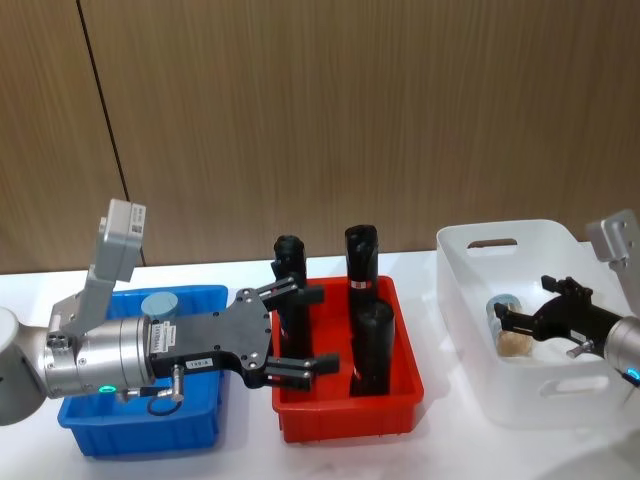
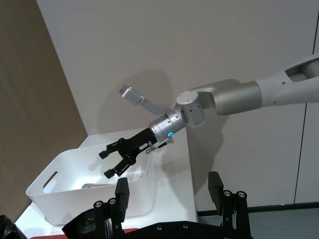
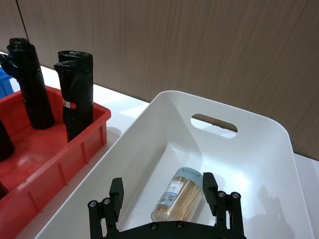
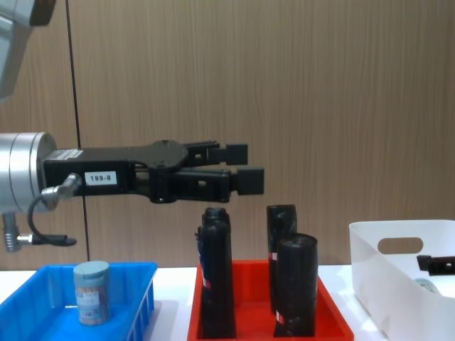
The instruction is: Pick the cotton swabs from the blue box and place them into the white box.
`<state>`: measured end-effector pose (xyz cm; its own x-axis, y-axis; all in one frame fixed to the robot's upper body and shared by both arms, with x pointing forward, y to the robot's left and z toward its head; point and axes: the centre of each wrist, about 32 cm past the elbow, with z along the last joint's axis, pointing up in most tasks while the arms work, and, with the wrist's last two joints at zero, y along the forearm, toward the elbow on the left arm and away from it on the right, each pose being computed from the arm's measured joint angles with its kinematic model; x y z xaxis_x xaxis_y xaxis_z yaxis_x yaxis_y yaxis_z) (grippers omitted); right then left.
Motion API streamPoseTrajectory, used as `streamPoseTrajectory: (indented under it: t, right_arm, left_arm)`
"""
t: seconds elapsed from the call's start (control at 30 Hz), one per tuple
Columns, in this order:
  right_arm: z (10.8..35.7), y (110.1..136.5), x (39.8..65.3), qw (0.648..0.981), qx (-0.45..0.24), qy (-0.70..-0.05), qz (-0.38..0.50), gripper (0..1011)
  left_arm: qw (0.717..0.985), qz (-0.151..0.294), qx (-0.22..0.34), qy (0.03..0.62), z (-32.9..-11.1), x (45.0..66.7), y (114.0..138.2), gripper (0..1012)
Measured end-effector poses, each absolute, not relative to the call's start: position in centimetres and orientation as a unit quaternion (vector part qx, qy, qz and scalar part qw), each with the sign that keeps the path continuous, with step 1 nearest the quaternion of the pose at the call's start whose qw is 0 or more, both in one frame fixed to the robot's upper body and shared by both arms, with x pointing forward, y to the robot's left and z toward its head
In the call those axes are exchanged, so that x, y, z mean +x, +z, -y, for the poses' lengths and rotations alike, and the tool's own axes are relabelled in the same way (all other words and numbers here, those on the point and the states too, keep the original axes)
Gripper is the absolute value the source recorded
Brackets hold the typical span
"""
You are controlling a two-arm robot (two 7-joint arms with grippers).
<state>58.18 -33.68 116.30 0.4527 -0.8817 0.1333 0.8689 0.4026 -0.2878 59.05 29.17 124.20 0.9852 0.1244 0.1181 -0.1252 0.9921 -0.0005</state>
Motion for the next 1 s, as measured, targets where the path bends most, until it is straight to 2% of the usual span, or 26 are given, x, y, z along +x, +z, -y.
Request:
streamPoseTrajectory:
  t: [0.43, 1.0]
  right_arm:
    - [31.6, 116.1, 56.2, 0.838, -0.136, -0.528, -0.004, 1001]
    - [28.2, 116.4, 52.2, 0.835, -0.085, -0.543, 0.018, 1002]
  left_arm:
    - [0.991, 0.061, 0.013, 0.117, -28.1, 58.1, 123.6, 1004]
    - [0.977, 0.068, 0.026, 0.202, -26.4, 56.6, 122.8, 1004]
